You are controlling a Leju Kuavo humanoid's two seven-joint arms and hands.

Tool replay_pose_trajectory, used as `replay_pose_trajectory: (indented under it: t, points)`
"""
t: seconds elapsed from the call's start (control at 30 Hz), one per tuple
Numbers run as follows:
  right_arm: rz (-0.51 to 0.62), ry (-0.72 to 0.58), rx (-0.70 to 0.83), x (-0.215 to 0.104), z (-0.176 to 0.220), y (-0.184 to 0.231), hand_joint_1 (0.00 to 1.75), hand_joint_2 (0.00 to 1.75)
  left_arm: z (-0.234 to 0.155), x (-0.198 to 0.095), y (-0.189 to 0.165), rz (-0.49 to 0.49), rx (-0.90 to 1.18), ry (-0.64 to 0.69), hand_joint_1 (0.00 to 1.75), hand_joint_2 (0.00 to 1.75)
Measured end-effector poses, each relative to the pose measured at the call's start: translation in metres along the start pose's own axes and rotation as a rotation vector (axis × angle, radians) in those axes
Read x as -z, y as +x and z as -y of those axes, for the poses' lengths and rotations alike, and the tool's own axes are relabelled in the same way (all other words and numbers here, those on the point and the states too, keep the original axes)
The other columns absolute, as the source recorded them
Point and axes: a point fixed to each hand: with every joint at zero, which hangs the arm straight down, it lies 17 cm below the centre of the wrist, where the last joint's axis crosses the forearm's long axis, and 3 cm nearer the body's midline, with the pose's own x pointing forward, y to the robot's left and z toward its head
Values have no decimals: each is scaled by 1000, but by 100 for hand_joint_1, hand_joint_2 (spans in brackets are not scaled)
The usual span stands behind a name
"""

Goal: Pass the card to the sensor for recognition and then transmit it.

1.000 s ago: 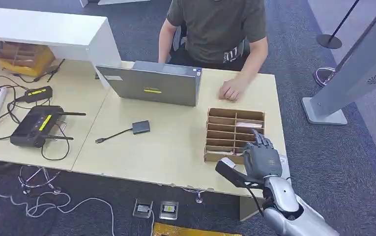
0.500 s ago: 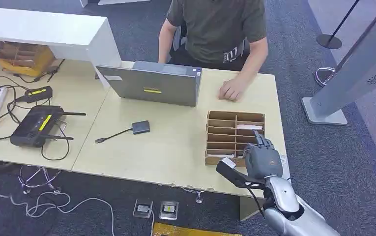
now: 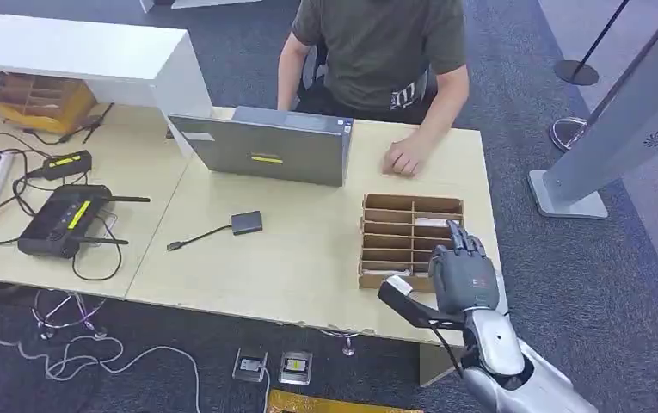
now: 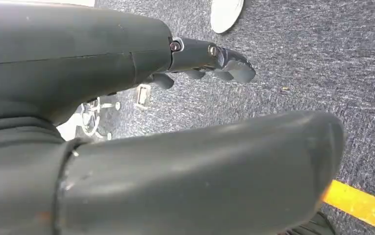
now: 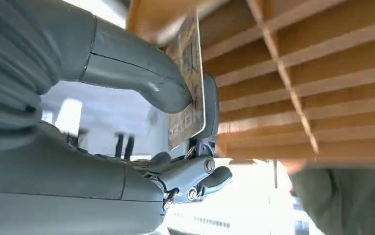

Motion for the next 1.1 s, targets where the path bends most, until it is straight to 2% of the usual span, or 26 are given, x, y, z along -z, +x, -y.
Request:
replay_pose_trajectory:
  t: [0.1, 0.23, 0.33, 0.47, 0.7, 1.1]
  points:
    - [-2, -80, -15, 9, 37, -2, 175, 175, 0, 0, 0, 0, 0, 0, 0, 0]
    - [-23, -214, -12, 25, 113, -14, 175, 175, 0, 0, 0, -2, -5, 1, 0, 0]
    - [-27, -285, 24, 26, 162, -23, 175, 175, -1, 0, -1, -4, -7, 3, 0, 0]
    - [-24, -371, 49, 22, 205, -30, 175, 175, 0, 0, -1, -3, -8, 3, 0, 0]
    - [12, -402, 116, 14, 225, -23, 175, 175, 0, 0, 0, 3, -14, 2, 0, 0]
    - [-11, -353, 97, 22, 217, -38, 175, 175, 6, -1, 5, 20, -4, -9, 0, 0]
